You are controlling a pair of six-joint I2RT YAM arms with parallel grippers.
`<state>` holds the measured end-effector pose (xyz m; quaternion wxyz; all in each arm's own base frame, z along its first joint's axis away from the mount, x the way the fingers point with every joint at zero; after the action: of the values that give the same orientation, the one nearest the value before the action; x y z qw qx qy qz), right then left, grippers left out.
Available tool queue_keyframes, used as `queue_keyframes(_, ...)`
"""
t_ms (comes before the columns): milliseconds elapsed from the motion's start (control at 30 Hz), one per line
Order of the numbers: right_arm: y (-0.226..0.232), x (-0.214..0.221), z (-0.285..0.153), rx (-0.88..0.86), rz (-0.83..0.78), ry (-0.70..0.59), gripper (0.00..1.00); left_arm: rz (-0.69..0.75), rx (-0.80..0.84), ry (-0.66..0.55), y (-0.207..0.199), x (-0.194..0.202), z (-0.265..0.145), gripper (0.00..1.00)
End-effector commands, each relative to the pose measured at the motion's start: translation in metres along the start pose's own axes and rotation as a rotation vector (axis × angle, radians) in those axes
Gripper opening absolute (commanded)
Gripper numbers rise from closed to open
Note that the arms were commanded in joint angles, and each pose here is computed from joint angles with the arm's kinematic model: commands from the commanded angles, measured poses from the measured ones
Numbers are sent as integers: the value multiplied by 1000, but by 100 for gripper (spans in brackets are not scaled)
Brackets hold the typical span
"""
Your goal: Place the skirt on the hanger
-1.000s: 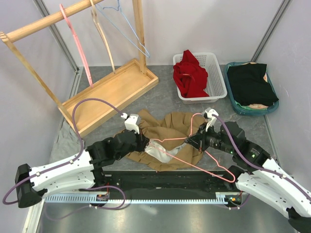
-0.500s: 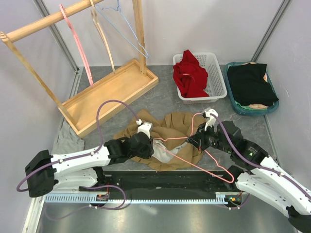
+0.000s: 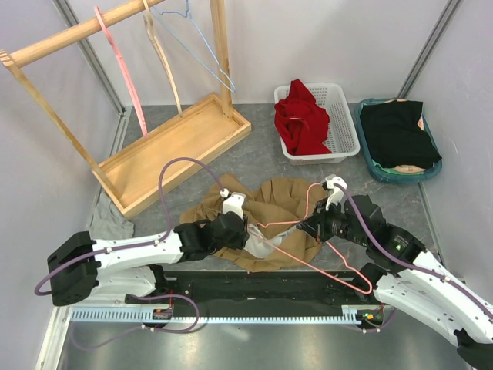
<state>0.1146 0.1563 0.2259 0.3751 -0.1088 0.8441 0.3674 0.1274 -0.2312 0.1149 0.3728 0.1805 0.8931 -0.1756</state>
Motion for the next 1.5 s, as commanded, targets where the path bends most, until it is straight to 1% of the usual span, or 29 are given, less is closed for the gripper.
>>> queue_keyframes(0,-2,0,0,12,18,-19,0,28,-26,-19,-1,1,9,41)
queue_keyframes(233,-3,1,0,21,23,-19,0,67,-133,9,7,15,13,41)
queue_keyframes(467,-4,2,0,24,28,-18,0,85,-209,-61,4,6,9,41)
queue_keyframes(667,-4,4,1,23,34,-11,0,86,-241,-86,6,3,9,41)
queue_keyframes(967,-5,5,1,24,41,-9,0,69,-268,-77,7,8,14,41)
queue_keyframes(1333,-5,5,1,25,41,-8,0,23,-231,-144,4,-9,0,41)
queue_keyframes(1467,-5,5,1,24,41,-9,0,26,-239,-136,6,-6,1,41)
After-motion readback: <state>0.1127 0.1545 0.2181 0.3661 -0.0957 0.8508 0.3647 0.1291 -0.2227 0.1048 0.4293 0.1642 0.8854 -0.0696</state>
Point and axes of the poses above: each gripper's point midway between its finger pads, its own z axis out along the fingers, its own y axis along the line the jaws close on, x = y × z, the point moved 6 cm from there along -z, back along the fingers, and after that the axes turned 6 degrees about z, right-handed, at the moved point
